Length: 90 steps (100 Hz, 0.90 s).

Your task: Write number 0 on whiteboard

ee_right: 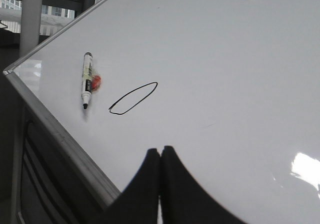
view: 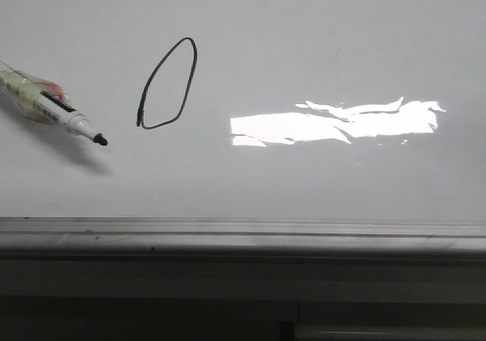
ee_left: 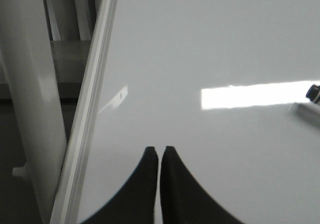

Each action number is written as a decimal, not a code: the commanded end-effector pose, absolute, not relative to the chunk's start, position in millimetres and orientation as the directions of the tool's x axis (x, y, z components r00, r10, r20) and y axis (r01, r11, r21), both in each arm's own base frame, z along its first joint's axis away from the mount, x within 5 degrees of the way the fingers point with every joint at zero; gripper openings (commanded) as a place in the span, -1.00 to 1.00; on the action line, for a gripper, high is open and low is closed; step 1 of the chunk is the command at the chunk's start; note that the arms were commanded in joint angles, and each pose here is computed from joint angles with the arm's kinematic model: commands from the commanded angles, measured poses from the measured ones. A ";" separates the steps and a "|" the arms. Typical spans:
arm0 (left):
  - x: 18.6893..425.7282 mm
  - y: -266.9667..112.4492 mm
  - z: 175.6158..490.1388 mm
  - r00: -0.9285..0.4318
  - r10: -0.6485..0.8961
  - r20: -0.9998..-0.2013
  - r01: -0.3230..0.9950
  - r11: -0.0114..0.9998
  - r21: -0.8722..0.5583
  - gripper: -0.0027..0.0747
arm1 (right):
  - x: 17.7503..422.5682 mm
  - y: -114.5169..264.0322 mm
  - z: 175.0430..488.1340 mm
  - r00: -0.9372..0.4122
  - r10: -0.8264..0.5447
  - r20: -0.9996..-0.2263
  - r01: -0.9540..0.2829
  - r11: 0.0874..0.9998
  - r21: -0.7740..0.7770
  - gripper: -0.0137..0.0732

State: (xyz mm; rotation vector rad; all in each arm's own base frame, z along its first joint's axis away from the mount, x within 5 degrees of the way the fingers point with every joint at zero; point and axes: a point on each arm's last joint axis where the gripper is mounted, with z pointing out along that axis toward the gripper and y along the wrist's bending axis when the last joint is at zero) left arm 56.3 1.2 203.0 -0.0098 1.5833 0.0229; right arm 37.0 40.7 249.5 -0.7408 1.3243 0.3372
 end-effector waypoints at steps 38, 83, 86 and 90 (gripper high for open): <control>53.6 2.7 177.4 -0.200 0.064 -0.978 -0.025 0.997 0.070 -0.98 | 38.7 37.2 260.5 0.258 -0.154 -0.954 -0.575 0.769 -0.280 -0.84; 53.7 2.7 177.7 -0.196 0.064 -0.978 -0.025 0.997 0.070 -0.98 | 38.7 37.2 260.5 0.258 -0.154 -0.954 -0.575 0.769 -0.280 -0.84; 53.7 2.7 177.7 -0.196 0.064 -0.978 -0.025 0.997 0.070 -0.98 | 38.7 37.2 260.5 0.258 -0.154 -0.954 -0.575 0.769 -0.280 -0.84; 53.7 2.7 177.7 -0.196 0.064 -0.978 -0.025 0.997 0.070 -0.98 | 38.7 37.2 260.5 0.258 -0.154 -0.954 -0.575 0.769 -0.280 -0.84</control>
